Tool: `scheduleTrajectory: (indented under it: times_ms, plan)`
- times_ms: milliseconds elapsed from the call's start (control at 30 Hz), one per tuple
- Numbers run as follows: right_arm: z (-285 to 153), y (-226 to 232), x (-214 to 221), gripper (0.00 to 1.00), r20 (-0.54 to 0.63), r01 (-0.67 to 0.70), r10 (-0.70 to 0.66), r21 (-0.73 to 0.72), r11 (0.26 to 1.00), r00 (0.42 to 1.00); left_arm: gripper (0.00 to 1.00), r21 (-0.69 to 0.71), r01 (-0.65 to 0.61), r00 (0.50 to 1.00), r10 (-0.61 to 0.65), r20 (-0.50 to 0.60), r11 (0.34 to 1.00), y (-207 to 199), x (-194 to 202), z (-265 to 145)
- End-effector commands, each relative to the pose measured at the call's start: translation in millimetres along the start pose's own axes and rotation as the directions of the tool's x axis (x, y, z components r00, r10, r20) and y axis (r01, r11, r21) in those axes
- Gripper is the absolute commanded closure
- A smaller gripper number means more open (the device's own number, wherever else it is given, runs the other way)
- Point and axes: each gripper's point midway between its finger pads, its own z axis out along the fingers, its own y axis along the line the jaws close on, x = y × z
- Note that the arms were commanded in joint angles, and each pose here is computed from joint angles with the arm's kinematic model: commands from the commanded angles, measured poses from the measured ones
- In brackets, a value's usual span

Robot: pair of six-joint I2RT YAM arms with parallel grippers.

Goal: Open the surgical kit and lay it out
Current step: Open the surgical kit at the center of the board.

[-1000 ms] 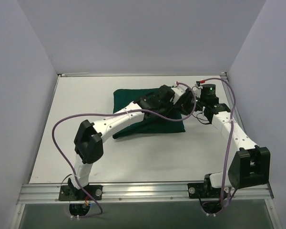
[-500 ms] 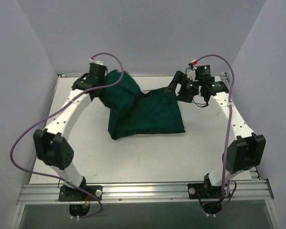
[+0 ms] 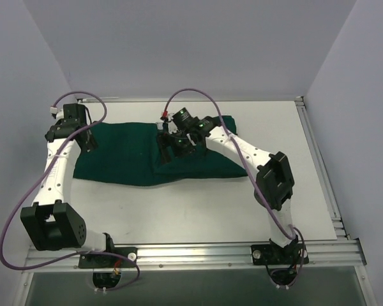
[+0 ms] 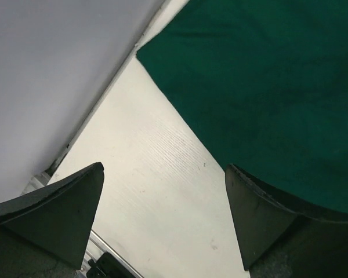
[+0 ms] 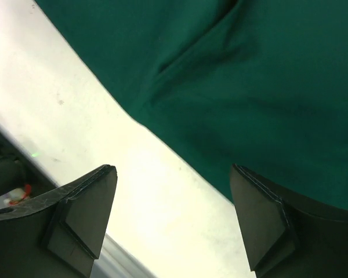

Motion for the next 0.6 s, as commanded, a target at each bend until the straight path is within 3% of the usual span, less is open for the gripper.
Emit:
scheduleTrajectory:
  times_ms: [0, 133, 300, 567]
  plan:
    - [8, -6, -17, 0.2, 0.019, 0.132, -0.135, 0.108, 0.985, 0.991, 0.06, 0.058, 0.02, 0.999, -0.022, 0.025, 0.998, 0, 0, -14]
    - [28, 10, -14, 0.27, 0.005, 0.247, -0.253, 0.19, 0.95, 0.968, 0.03, 0.095, -0.009, 0.999, 0.013, -0.051, 0.995, -8, 24, -7]
    - [49, 6, -10, 0.39, -0.025, 0.29, -0.292, 0.239, 0.927, 0.956, 0.0, 0.15, -0.023, 0.995, 0.037, -0.091, 0.988, -12, 51, -6]
    - [74, 25, -4, 0.45, -0.058, 0.34, -0.336, 0.228, 0.912, 0.94, 0.0, 0.178, -0.035, 0.992, 0.056, -0.114, 0.983, -15, 63, -4]
